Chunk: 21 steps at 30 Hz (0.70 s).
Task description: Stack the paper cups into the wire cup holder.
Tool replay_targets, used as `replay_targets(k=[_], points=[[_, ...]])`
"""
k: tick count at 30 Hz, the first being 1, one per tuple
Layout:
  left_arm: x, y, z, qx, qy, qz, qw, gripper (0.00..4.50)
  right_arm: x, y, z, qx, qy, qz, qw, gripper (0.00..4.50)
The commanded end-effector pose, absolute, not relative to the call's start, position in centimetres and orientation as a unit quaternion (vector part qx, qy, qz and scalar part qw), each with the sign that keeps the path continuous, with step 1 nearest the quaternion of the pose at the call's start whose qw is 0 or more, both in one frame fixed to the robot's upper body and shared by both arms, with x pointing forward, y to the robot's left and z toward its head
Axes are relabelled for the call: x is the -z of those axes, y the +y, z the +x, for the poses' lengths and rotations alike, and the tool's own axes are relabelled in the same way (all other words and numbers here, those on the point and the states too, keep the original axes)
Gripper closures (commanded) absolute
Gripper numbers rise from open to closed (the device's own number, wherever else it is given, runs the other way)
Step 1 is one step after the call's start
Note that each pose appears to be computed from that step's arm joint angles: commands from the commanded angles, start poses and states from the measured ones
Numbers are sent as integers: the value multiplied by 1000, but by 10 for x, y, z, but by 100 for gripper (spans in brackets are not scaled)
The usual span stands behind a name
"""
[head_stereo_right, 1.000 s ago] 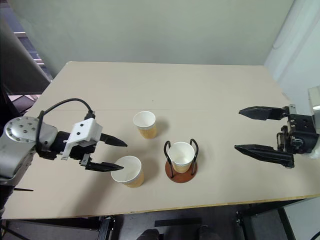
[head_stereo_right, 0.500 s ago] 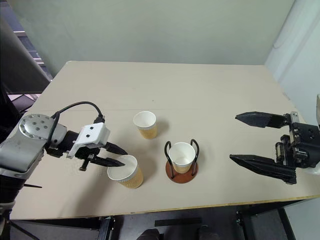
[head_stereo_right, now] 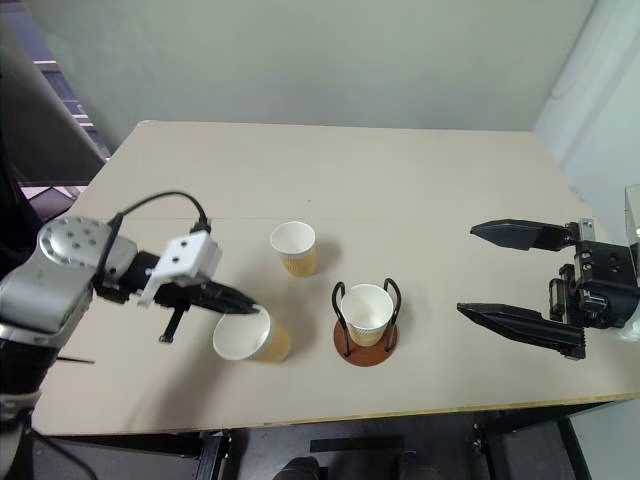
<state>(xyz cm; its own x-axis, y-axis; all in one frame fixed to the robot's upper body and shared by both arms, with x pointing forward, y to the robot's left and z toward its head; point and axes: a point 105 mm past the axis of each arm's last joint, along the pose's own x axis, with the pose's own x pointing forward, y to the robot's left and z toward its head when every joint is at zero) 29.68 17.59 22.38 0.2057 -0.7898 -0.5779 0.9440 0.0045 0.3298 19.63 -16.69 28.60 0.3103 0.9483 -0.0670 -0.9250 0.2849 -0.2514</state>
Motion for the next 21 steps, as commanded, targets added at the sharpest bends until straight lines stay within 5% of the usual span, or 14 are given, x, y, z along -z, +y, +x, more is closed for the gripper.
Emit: replay_targets(k=[1,8,16,21], points=[[-282,166,305,608,13,333,720,447,-293,-168,197,-579,-63,-147,799,0],[-337,104,303,693,-107,316,639,447,-294,-169,202,-579,-66,-153,798,0],[-315,47,292,775,-93,330,530,447,-289,-167,203,-566,-63,-162,806,0],[-301,42,293,783,-68,356,505,447,-289,-171,199,-549,-57,-169,816,0]])
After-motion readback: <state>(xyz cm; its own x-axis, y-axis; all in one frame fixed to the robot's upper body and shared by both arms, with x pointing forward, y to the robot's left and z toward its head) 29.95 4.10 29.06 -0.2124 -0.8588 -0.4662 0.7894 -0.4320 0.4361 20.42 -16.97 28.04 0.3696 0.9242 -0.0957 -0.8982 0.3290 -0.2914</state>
